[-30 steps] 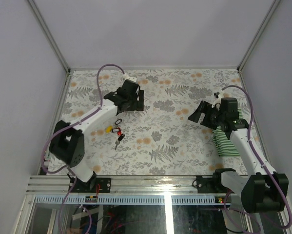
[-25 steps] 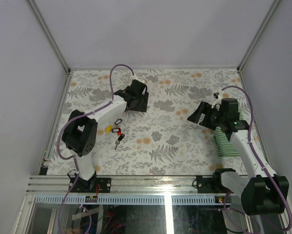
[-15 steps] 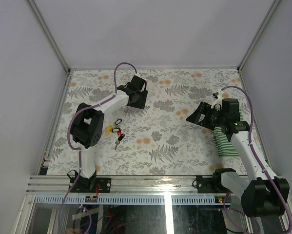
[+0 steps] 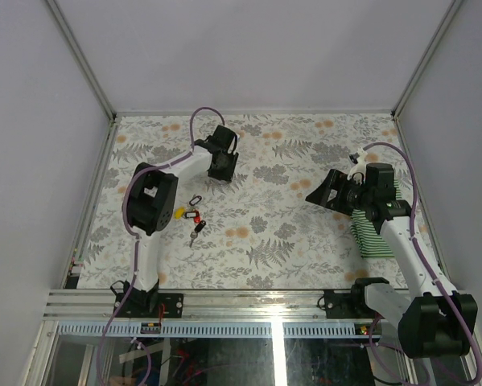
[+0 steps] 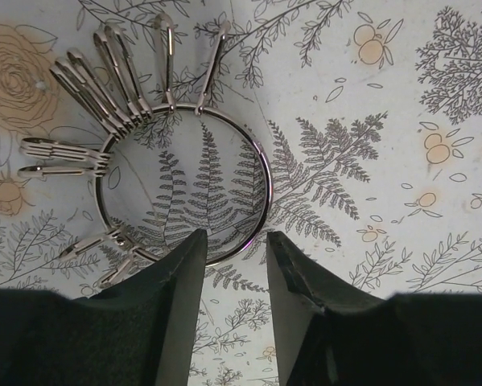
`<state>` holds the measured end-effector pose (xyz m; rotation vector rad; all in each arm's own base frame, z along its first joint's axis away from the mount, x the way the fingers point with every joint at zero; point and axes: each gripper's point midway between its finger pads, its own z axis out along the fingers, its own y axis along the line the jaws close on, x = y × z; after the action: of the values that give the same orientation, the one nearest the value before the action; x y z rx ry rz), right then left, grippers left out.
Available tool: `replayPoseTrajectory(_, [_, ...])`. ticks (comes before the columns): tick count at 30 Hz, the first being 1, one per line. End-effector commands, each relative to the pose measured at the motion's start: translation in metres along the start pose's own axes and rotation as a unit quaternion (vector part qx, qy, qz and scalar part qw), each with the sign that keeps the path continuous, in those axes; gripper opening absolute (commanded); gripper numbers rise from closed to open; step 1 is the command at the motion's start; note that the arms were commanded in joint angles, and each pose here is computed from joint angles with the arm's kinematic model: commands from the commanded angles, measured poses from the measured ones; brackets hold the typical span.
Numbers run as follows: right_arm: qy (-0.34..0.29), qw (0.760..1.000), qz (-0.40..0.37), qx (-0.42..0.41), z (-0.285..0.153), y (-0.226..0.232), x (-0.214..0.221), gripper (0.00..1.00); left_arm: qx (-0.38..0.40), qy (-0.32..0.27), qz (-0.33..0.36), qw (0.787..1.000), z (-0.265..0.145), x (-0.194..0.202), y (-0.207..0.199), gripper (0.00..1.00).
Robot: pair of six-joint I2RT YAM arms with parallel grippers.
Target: Put the keys on the keyring
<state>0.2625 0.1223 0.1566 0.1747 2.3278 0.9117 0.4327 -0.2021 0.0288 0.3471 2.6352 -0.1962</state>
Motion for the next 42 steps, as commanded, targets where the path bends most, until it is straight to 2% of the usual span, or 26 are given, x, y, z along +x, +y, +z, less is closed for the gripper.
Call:
replayPoseTrajectory(1, [-0.011, 0.999, -0.021, -0.03, -0.003, 0.012, -0.006, 0.87, 0.011, -0.004, 0.014, 1.0, 0.003, -0.009, -0.003, 0.36])
replayPoseTrajectory(11, [-0.013, 0.999, -0.021, -0.033, -0.005, 0.013, -0.004, 0.87, 0.016, 0.017, 0.015, 1.0, 0.013, 0.003, -0.003, 0.3])
replayPoseTrajectory(24, [-0.018, 0.999, -0.022, -0.037, -0.009, 0.017, -0.005, 0.87, 0.021, 0.04, 0.022, 0.999, 0.007, 0.027, -0.019, 0.1])
replayPoseTrajectory(34, [-0.031, 0.999, -0.023, -0.028, -0.015, 0.018, -0.006, 0.86, 0.041, 0.036, 0.058, 0.997, -0.021, 0.061, -0.079, 0.03])
replayPoseTrajectory(42, [-0.056, 0.998, -0.02, -0.005, -0.022, 0.013, -0.008, 0.86, 0.088, 0.024, 0.085, 0.992, -0.054, 0.098, -0.149, 0.01])
